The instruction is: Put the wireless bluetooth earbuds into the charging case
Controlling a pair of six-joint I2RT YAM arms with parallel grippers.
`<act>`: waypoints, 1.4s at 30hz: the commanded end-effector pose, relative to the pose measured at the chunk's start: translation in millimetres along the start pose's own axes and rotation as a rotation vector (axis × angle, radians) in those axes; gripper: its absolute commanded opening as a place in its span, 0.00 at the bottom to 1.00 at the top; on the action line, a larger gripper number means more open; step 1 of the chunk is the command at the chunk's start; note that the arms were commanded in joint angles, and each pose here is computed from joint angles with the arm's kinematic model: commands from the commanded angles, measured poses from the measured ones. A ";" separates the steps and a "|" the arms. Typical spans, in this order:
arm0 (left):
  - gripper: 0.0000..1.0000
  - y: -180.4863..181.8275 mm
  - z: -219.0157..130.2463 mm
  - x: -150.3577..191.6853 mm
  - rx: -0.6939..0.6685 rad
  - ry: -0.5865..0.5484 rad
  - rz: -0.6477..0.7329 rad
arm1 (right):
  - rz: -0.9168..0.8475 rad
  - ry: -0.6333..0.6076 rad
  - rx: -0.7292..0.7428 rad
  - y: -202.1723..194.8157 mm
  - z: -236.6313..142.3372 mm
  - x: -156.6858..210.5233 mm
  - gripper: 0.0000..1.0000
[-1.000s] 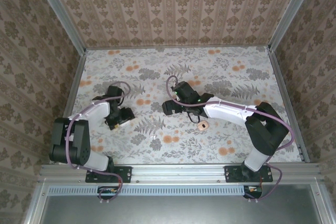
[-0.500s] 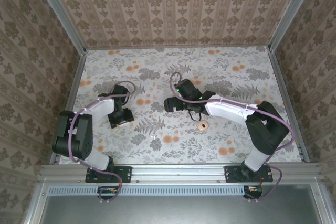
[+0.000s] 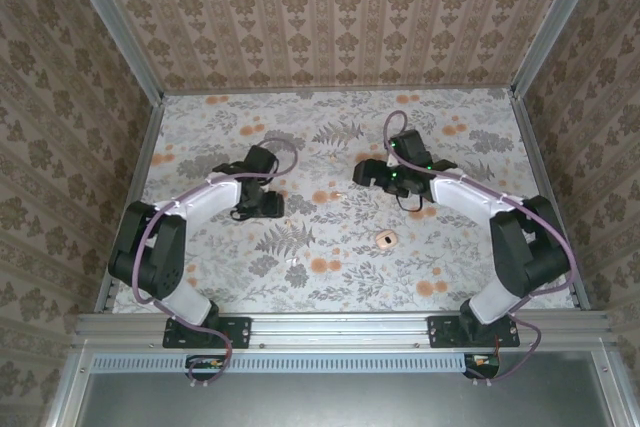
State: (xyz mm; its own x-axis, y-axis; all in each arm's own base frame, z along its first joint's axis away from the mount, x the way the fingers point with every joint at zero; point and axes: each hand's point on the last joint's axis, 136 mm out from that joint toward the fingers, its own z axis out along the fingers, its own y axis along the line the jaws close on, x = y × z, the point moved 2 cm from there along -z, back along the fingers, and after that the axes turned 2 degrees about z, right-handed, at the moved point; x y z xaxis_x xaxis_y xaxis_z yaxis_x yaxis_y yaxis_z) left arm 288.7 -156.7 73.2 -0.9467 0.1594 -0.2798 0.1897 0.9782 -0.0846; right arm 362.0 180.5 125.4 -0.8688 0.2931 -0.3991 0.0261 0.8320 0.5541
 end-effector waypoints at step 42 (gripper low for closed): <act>0.50 -188.5 -132.7 -31.3 0.565 -0.687 0.891 | -0.115 0.286 -0.429 112.3 -74.8 22.5 0.51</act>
State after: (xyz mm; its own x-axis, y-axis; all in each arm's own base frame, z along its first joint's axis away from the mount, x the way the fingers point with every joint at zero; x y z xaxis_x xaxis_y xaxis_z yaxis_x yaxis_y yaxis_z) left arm 253.0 -328.1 218.4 -0.1813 0.4695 -0.8641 0.9274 0.3741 0.0087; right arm 313.8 243.0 225.0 -0.9542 0.0520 -0.2945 -0.2169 0.5575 0.8013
